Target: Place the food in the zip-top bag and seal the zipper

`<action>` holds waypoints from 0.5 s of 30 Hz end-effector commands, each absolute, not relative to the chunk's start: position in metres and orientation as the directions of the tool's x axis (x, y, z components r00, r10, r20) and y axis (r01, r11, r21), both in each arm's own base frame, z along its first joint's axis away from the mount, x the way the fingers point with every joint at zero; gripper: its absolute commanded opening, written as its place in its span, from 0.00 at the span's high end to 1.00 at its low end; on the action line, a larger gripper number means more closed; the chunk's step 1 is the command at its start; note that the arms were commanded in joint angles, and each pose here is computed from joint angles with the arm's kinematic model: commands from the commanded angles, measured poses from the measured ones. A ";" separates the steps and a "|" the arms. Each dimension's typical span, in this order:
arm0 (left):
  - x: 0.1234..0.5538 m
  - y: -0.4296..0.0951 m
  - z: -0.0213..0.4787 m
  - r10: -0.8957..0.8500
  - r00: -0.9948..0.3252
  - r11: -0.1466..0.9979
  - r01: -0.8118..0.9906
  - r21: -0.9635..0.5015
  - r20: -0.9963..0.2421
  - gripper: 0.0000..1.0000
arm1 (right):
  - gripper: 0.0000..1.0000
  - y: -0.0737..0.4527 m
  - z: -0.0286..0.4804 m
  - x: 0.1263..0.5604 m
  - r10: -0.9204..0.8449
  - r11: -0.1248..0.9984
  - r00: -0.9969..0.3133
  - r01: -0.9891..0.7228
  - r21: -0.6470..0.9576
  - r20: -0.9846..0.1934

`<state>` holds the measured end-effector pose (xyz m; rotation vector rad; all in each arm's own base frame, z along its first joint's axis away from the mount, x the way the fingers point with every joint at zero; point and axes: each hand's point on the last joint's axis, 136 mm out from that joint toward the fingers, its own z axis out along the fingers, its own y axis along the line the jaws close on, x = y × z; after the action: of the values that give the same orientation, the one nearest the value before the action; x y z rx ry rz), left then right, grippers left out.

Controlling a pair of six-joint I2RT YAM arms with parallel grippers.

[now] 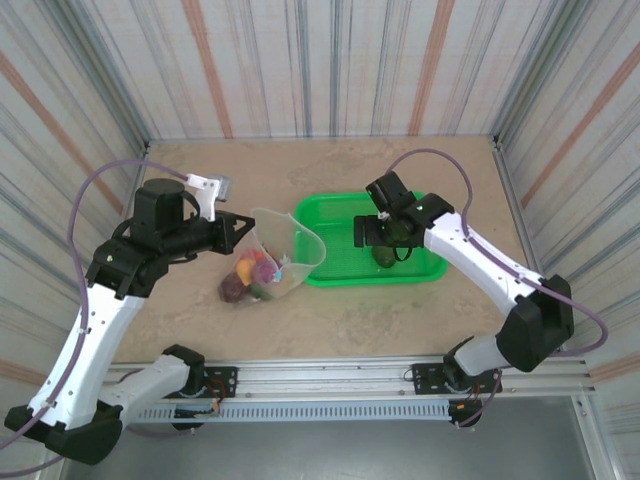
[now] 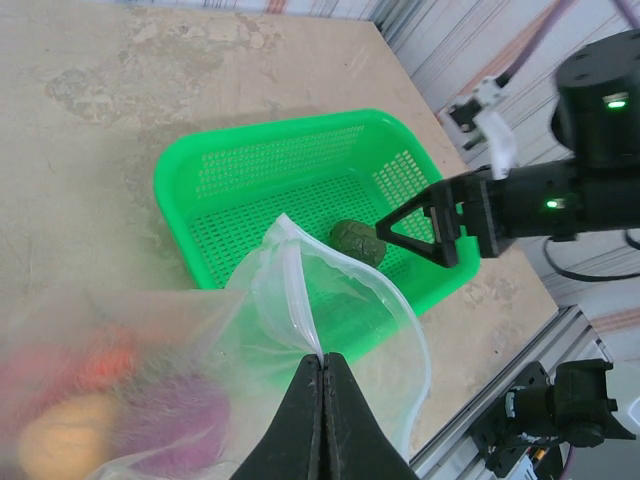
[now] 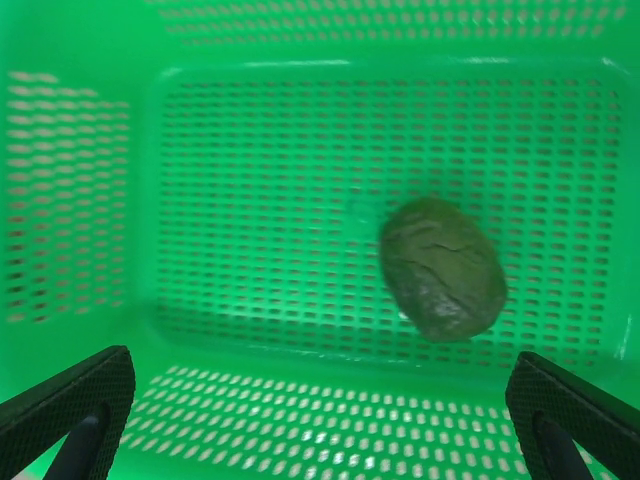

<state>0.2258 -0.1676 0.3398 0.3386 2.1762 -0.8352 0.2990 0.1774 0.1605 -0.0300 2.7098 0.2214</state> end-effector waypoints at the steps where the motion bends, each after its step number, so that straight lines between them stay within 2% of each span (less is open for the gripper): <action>1: 0.221 -0.166 0.349 -0.026 -0.643 0.740 0.502 -0.447 -0.765 1.00 | 0.01 0.163 0.128 0.307 0.042 0.993 -0.937 0.000 0.118 -0.348; 11: 0.221 -0.167 0.347 -0.026 -0.646 0.737 0.503 -0.451 -0.763 1.00 | 0.01 0.156 0.062 0.334 0.033 0.999 -0.970 0.022 0.046 -0.242; 15: 0.220 -0.166 0.347 -0.025 -0.643 0.740 0.503 -0.446 -0.765 1.00 | 0.07 0.146 0.043 0.337 0.020 0.999 -0.974 0.028 -0.032 -0.227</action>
<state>0.2253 -0.1674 0.3401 0.3389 2.1750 -0.8357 0.3269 0.1530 0.0455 0.0530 2.9328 0.0113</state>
